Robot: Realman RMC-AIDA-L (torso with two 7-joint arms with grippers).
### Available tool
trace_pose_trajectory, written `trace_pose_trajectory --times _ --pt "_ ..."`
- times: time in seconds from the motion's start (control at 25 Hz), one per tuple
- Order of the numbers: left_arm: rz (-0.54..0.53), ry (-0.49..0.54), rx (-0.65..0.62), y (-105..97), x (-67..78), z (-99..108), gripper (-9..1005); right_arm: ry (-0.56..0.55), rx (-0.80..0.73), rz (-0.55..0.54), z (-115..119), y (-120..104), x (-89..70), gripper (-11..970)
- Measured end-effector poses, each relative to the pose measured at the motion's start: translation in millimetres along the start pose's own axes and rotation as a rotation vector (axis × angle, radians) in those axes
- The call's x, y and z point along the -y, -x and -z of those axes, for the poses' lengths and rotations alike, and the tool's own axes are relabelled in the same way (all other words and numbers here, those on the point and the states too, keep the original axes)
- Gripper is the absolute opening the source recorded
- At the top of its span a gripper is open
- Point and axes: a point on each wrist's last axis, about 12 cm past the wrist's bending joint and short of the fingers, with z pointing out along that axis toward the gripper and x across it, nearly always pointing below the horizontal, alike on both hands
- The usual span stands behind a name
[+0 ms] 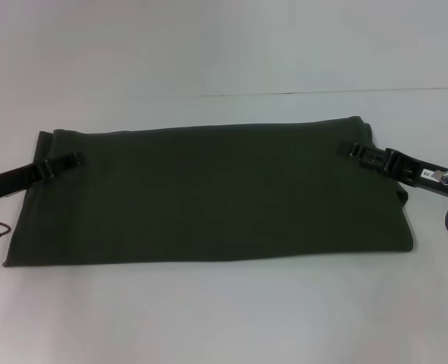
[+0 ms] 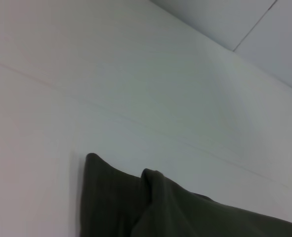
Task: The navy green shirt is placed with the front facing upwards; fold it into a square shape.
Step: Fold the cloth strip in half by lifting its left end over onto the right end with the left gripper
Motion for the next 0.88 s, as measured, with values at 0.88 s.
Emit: trace_pose_trajectory --times 0.88 --pt "-0.060 0.009 -0.181 53 -13.6 48 859 0.003 -0.016 0.011 1 0 -0.2 858"
